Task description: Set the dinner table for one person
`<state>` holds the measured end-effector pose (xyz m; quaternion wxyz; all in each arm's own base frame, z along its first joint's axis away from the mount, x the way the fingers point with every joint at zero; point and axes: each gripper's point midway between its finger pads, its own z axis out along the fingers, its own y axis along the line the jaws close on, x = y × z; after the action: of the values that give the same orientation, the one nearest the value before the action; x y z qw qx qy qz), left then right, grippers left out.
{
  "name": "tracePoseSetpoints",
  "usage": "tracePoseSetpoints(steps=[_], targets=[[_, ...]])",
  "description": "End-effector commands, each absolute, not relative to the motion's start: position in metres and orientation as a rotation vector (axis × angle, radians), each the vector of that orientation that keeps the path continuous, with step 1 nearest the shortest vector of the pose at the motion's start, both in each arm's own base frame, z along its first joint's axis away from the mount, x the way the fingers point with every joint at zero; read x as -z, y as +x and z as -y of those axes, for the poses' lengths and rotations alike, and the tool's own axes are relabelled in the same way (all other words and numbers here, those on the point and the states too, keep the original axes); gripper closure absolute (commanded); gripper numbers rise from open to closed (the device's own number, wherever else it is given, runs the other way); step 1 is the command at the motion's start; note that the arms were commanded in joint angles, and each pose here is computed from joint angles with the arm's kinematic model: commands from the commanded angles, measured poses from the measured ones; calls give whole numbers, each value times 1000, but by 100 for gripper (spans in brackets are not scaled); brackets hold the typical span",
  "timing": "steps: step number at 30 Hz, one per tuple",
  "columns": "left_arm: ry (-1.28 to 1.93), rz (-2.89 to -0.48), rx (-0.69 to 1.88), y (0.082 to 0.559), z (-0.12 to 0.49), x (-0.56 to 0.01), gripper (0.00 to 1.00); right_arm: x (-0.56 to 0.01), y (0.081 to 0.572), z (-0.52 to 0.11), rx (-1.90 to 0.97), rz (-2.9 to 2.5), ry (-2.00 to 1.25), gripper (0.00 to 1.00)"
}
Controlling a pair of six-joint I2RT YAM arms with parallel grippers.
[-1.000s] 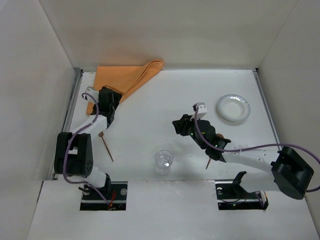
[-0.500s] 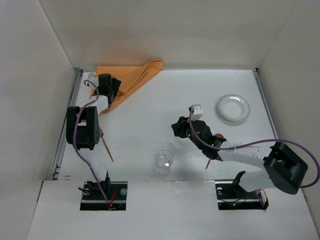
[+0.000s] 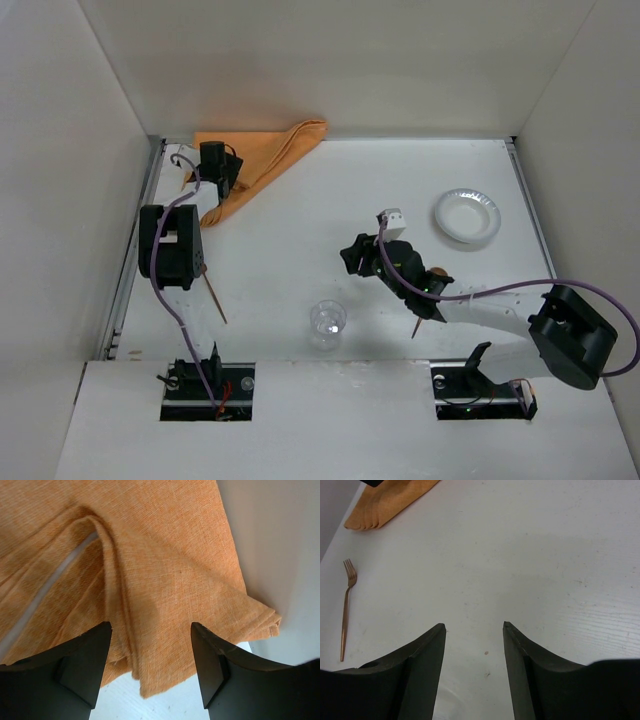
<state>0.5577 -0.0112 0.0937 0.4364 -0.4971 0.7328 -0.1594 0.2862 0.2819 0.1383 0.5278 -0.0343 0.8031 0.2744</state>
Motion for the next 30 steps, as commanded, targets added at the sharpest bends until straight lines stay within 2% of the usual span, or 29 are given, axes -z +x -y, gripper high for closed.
tracePoseSetpoints(steps=[1, 10, 15, 20, 22, 25, 27, 30], targets=[[-1201, -1874, 475, 572, 27, -94, 38, -166, 290, -294, -719, -1858, -85, 43], [-1211, -1880, 481, 585, 33, -81, 42, -160, 290, -298, -733, -1873, -96, 39], [-1201, -1871, 486, 588, 33, -77, 51, -157, 291, -301, -737, -1883, -103, 39], [-1183, -1887, 490, 590, 41, -69, 51, -156, 290, -303, -744, -1887, -107, 39], [-1187, -1898, 501, 590, 44, -63, 61, -156, 291, -302, -744, -1885, -105, 39], [-1157, -1895, 525, 590, 50, -70, 84, -154, 292, -300, -737, -1893, -101, 39], [-1130, -1877, 551, 587, 59, -82, 90, -156, 292, -301, -742, -1885, -99, 39], [-1063, -1853, 605, 577, 78, -106, 94, -153, 292, -300, -736, -1895, -99, 39]])
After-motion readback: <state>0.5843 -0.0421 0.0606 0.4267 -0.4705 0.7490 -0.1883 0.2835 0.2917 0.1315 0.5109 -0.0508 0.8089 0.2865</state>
